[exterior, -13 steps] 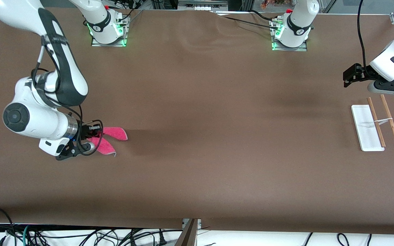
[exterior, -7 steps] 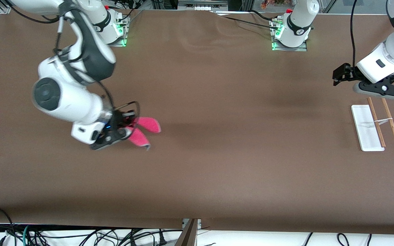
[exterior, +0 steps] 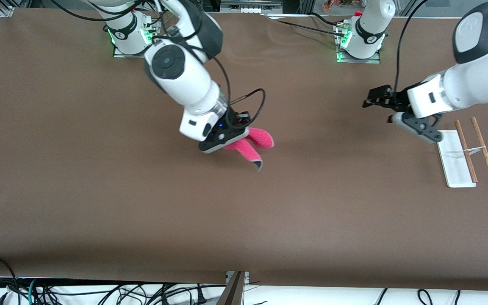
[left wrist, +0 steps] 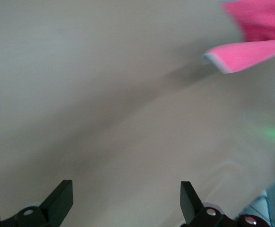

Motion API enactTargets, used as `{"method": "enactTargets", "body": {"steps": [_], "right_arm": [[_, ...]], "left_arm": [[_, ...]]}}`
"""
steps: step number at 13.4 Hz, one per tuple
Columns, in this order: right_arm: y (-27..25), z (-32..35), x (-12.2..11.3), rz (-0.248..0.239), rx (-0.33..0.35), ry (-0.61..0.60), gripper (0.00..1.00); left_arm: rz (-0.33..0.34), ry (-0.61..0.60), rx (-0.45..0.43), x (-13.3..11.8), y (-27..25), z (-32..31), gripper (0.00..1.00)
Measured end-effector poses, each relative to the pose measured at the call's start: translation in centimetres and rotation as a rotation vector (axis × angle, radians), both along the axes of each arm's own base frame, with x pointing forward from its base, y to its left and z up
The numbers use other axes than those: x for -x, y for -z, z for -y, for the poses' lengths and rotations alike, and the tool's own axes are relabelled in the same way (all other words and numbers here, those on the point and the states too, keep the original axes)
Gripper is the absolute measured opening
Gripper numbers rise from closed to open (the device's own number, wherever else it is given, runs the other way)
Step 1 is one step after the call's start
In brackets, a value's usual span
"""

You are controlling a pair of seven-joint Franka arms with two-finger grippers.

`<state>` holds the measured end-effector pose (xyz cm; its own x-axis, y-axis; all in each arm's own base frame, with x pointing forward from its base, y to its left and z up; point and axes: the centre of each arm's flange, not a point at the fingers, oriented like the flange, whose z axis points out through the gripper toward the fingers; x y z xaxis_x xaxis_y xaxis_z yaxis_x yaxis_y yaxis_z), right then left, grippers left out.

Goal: Pass towel and hang on rack
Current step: 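Lift the towel with the right gripper while the left gripper approaches, then grasp the towel with the left gripper while the right gripper holds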

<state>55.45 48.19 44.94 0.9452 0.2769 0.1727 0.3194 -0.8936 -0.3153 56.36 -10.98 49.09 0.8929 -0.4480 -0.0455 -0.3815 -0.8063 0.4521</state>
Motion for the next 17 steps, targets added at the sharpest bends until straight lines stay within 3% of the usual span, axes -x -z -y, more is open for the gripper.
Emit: {"method": "enactTargets", "body": {"steps": [5, 10, 13, 17], "right_arm": [[-0.2, -5.4, 4.3, 0.022, -0.045, -0.037, 0.04], [0.0, -6.2, 4.8, 0.033, -0.06, -0.043, 0.04], [0.0, -6.6, 5.2, 0.037, -0.063, -0.052, 0.04], [0.7, -6.9, 5.2, 0.048, -0.06, -0.085, 0.04]], "left_arm": [[0.173, 0.337, 0.25, -2.4, 5.6, 4.9, 1.0], [0.323, 0.608, 0.508, -2.0, 10.8, 8.2, 1.0], [0.411, 0.683, 0.616, -0.4, 13.5, 10.0, 1.0], [0.466, 0.715, 0.64, 2.4, 15.9, 13.1, 0.96]]}}
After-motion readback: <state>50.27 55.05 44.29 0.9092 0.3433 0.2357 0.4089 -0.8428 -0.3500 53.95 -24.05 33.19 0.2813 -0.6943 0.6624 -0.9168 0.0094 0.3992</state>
